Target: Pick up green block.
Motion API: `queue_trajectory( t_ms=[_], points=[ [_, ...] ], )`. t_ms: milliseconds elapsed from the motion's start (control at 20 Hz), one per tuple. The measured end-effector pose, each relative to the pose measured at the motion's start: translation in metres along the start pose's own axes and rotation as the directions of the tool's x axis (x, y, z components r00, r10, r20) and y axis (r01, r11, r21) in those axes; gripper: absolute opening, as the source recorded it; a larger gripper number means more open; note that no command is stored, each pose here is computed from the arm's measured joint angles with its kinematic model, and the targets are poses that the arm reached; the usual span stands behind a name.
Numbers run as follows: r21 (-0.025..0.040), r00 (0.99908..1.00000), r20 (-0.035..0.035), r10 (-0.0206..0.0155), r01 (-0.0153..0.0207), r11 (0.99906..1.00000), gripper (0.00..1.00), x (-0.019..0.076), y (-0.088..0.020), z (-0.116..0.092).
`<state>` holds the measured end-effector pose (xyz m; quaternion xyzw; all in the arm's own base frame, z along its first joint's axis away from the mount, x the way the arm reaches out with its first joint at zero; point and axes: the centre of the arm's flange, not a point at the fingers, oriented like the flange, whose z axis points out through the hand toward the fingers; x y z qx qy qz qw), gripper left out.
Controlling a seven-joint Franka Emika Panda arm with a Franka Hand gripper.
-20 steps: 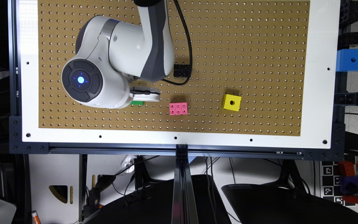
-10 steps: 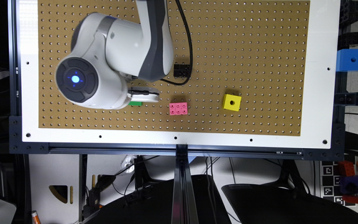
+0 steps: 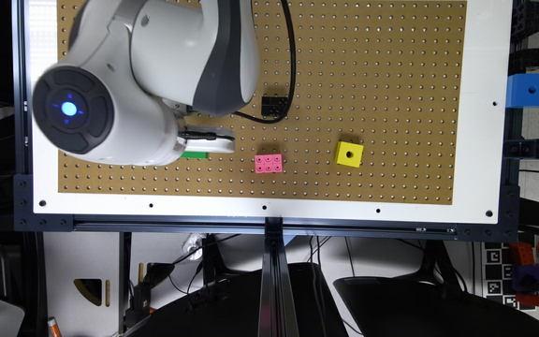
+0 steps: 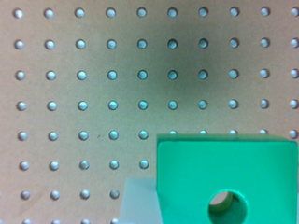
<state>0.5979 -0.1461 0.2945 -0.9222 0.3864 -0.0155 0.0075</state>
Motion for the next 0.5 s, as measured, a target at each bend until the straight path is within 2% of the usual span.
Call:
queue_trajectory(
  t_ms=[250, 500],
  points=[
    [-0.0009, 0.999987, -0.005, -0.0011, 0.0011, 0.999999, 0.0, -0.0045, 0.002, -0.041],
    [-0.0016, 0.999989, -0.0046, -0.0013, 0.0013, 0.999998, 0.0, -0.0052, 0.002, -0.044]
  ],
)
